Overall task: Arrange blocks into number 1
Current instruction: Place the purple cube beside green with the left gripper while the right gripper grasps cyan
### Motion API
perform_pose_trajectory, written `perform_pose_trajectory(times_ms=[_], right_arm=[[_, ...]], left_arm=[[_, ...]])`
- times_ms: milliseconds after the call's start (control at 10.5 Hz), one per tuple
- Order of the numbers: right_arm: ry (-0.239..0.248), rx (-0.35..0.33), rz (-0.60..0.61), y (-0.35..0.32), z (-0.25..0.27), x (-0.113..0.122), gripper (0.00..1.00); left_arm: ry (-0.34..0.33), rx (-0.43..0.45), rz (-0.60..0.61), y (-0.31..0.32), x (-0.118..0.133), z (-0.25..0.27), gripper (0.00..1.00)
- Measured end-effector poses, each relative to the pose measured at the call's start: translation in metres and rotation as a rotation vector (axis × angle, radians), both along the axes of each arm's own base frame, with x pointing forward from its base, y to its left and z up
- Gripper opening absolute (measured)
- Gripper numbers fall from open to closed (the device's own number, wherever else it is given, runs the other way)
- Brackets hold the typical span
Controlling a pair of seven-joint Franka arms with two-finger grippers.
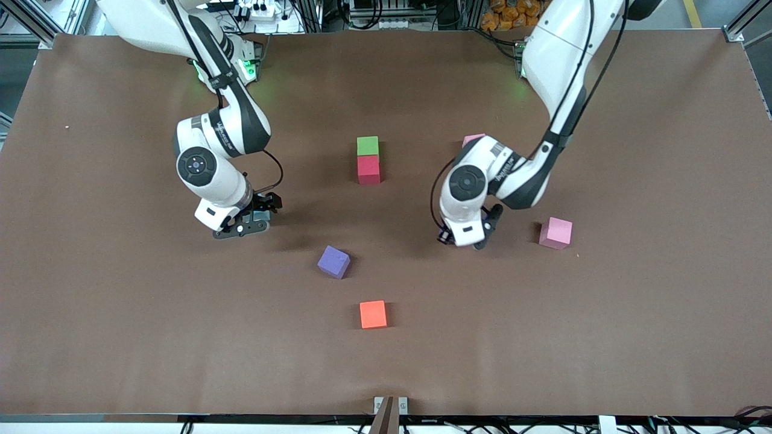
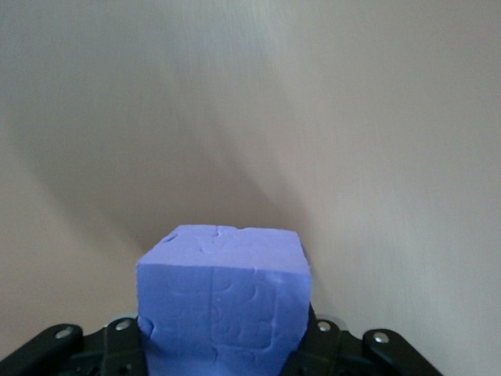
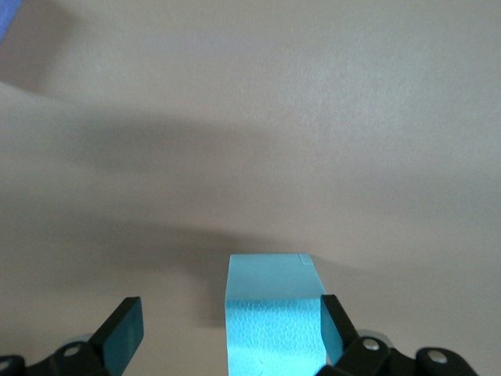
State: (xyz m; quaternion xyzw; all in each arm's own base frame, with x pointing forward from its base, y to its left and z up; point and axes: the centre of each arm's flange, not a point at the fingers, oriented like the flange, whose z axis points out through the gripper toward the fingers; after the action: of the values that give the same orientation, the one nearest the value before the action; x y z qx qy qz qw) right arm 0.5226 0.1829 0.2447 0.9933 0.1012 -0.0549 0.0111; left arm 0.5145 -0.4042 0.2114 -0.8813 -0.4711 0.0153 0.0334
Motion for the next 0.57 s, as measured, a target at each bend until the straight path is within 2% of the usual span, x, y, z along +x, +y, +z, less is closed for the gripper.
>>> perform_pose_trajectory(times_ms=[95,382,572], right_arm=[[0.008,-0.001,0.011,-0.001,-0.003,-0.003,1.0],[0.021,-0.004,0.036,-0.012,-0.008,-0.006,0.99],[0.03,-0.005,0.05,-0.026,-0.011,-0.005,0.99]], left_arm=[[-0.002,0.001,-0.082,-0.042,-0.035,0.017,0.62],[-0.017,-0.009,-0.354,-0.161,-0.181,0.05,0.61],[-0.012,-0.011,-0.489,-0.201,-0.256,0.048,0.61]])
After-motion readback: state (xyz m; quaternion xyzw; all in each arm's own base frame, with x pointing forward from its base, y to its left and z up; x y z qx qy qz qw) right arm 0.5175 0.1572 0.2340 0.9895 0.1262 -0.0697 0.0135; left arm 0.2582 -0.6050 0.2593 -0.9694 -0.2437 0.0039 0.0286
